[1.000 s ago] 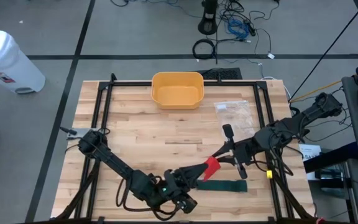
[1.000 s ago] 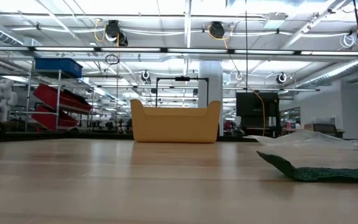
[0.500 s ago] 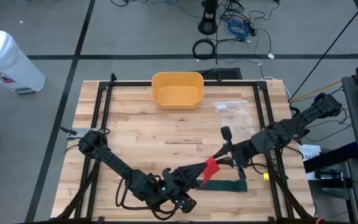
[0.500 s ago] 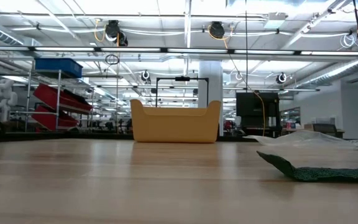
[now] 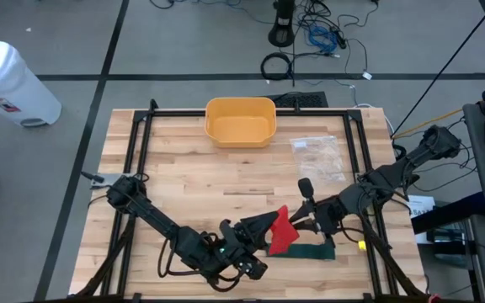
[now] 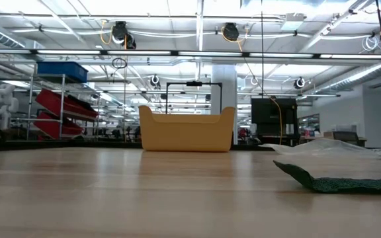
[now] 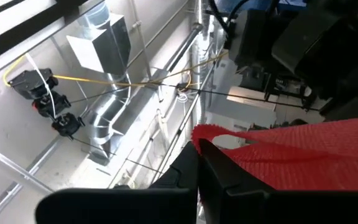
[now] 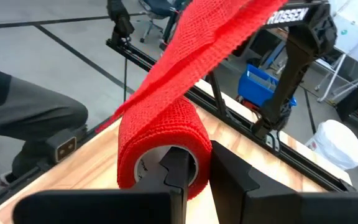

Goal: Roll bandage
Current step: Roll the red bandage

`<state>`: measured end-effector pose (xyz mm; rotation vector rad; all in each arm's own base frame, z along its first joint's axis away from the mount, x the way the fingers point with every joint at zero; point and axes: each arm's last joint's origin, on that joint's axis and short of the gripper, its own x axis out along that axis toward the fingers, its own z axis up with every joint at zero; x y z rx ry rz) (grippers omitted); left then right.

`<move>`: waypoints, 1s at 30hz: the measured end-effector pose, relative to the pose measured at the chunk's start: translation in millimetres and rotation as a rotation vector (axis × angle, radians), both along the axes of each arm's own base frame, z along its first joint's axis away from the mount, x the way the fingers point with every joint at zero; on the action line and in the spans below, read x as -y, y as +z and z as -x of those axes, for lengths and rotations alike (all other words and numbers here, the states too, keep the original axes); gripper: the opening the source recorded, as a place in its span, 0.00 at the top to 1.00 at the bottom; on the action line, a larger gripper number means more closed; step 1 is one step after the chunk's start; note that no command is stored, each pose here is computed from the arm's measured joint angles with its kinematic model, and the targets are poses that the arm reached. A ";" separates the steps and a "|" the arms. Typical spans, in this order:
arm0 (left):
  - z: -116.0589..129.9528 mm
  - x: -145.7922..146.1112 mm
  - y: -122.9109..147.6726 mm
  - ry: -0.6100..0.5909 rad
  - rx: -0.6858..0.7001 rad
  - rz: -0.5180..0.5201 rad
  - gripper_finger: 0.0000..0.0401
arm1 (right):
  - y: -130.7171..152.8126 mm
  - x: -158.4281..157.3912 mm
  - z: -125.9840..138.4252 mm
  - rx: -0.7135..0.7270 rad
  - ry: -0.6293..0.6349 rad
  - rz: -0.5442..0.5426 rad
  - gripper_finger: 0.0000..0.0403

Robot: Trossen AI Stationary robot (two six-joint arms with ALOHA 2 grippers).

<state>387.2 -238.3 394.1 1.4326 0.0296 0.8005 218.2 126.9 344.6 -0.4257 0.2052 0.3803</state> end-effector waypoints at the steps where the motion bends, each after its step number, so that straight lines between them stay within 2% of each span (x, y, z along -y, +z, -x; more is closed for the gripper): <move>1: 0.0 -0.5 0.1 0.002 0.002 0.004 0.99 | 0.0 -1.2 0.7 0.000 0.005 0.000 0.90; 9: -0.2 -0.4 -0.3 -0.018 0.023 0.050 0.97 | -0.1 -4.8 2.8 -0.003 0.018 -0.008 0.90; 19: 1.9 9.3 -3.0 -0.072 0.021 0.084 0.78 | 0.4 -4.3 3.2 -0.003 0.019 -0.011 0.90; 25: -0.4 4.0 -3.2 -0.038 0.012 0.102 0.69 | 1.5 -4.7 5.1 -0.004 0.023 -0.024 0.90; 30: -6.4 -6.8 -3.8 0.009 0.000 0.122 0.65 | 4.5 -7.6 10.8 0.005 0.046 -0.035 0.90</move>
